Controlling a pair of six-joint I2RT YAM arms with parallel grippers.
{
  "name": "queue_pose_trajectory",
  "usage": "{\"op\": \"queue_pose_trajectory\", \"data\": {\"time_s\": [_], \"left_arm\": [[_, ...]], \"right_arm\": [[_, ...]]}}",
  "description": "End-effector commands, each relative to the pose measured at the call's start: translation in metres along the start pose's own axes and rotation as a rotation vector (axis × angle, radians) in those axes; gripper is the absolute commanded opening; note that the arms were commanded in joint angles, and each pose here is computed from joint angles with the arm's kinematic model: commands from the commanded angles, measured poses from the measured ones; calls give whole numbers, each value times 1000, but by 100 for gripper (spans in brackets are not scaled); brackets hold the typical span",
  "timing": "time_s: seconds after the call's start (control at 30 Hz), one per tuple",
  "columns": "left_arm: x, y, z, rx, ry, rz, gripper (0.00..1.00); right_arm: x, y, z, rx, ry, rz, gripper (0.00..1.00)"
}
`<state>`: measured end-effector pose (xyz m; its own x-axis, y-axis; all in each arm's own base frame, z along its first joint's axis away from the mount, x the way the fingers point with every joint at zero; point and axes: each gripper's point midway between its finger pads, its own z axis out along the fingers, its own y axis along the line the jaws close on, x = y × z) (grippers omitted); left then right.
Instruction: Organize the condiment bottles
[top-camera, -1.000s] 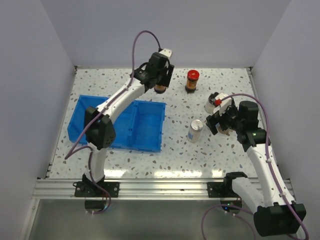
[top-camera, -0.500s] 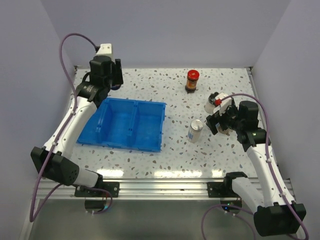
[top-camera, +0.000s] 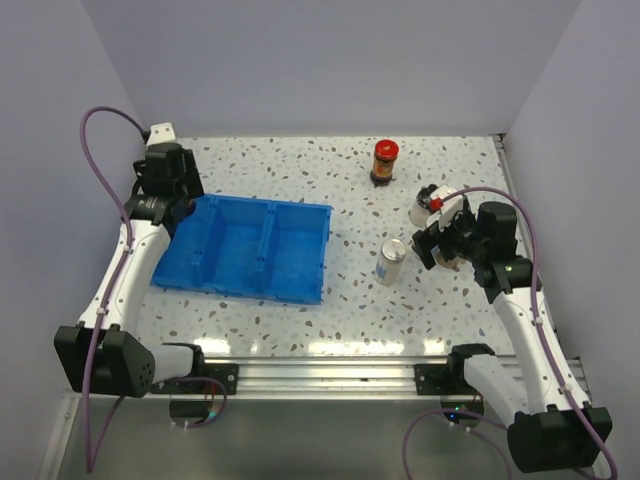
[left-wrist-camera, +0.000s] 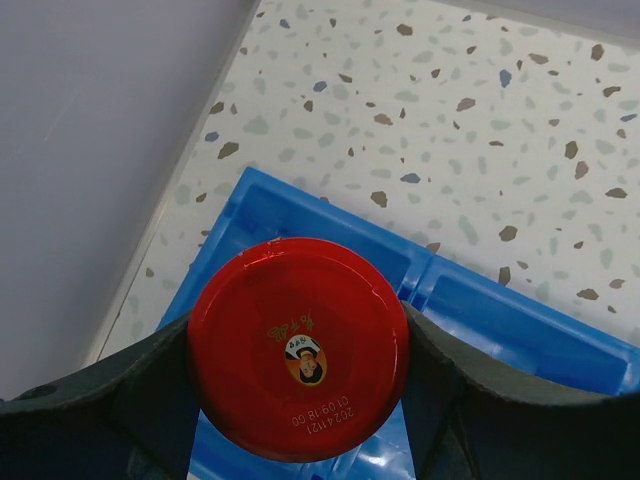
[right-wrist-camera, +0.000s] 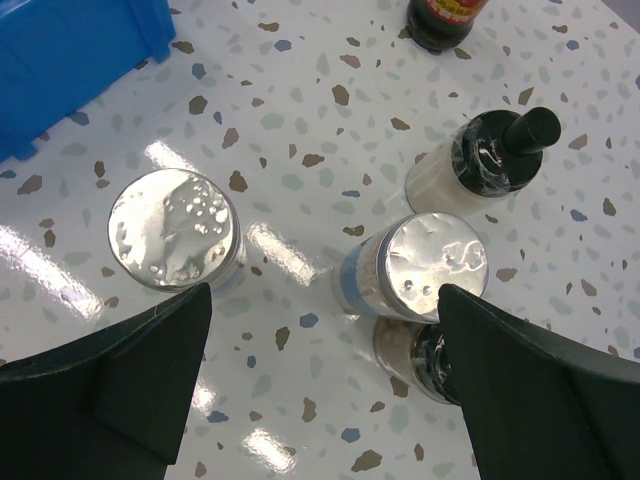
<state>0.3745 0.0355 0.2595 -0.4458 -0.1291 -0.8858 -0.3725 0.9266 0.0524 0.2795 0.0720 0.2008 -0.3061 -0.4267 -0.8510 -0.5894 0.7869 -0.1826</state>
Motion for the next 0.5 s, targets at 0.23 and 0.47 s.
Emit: {"op": "queue_pose_trajectory", "data": {"time_s": [0.23, 0.47], "left_arm": [[-14, 12, 19, -1, -96, -119, 0], [20, 6, 57, 50, 2, -118, 0]], "right_arm": [[-14, -9, -7, 43, -36, -31, 99], [-14, -9, -7, 43, -36, -34, 99]]}}
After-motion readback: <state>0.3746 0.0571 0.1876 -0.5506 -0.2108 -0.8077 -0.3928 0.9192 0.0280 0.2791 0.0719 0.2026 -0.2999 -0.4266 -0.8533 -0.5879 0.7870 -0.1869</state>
